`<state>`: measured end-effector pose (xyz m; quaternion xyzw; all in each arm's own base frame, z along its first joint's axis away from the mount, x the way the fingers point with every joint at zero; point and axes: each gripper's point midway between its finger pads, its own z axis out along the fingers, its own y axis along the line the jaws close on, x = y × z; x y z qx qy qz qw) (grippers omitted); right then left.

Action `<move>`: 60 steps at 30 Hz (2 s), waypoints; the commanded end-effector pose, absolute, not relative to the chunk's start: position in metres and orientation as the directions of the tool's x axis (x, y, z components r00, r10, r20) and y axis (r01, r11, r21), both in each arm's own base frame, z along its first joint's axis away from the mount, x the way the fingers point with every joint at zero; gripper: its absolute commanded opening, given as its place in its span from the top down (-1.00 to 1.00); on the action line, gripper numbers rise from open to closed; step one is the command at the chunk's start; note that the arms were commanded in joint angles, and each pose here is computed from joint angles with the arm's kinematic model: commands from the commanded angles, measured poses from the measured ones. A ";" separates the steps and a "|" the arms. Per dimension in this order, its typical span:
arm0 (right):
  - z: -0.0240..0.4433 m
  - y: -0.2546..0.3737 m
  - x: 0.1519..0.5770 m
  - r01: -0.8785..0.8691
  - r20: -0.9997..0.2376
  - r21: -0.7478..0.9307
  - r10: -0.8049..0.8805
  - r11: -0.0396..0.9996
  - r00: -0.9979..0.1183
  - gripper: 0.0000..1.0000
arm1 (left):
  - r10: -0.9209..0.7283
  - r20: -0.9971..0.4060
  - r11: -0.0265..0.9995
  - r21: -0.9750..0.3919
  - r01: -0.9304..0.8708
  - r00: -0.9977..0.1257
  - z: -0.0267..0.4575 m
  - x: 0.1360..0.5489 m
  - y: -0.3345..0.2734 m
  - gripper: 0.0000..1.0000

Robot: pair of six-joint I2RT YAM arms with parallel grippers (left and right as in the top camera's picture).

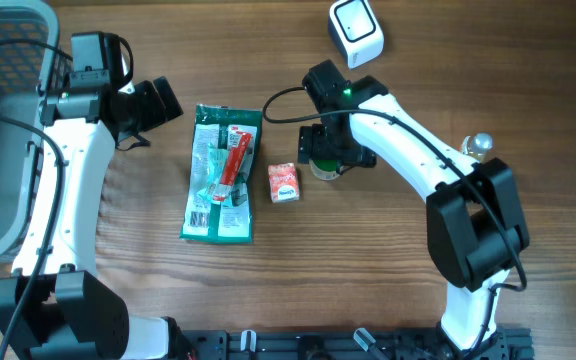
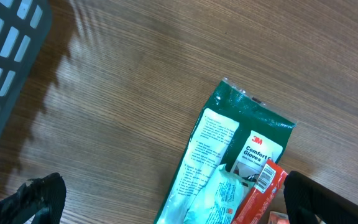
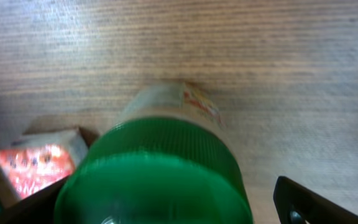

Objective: Scan the item barcode
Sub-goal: 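Lift the green tub toward the white scanner with the right gripper, then tilt the tub and hold its label up to the scanner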

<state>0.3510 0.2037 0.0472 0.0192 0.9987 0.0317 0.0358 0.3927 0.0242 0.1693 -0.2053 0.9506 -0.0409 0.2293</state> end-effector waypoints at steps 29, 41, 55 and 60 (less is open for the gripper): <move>0.139 0.250 0.309 -0.003 0.121 0.666 -0.111 0.746 -0.986 0.68 | -0.409 -0.435 0.912 -0.184 -0.366 -0.802 0.177 0.395 0.024 -1.00; 0.166 0.301 0.259 0.350 0.490 0.664 -0.032 0.661 -0.871 0.91 | -0.409 -0.435 0.912 -0.184 -0.366 -0.802 0.177 0.395 0.024 -1.00; 0.169 0.299 0.246 0.407 0.563 0.624 -0.023 0.668 -0.826 0.92 | -0.409 -0.435 0.912 -0.184 -0.366 -0.802 0.177 0.395 0.024 -1.00; 0.169 0.297 0.242 0.419 0.581 0.607 -0.016 0.675 -0.814 0.91 | -0.409 -0.435 0.912 -0.184 -0.366 -0.802 0.177 0.395 0.024 -1.00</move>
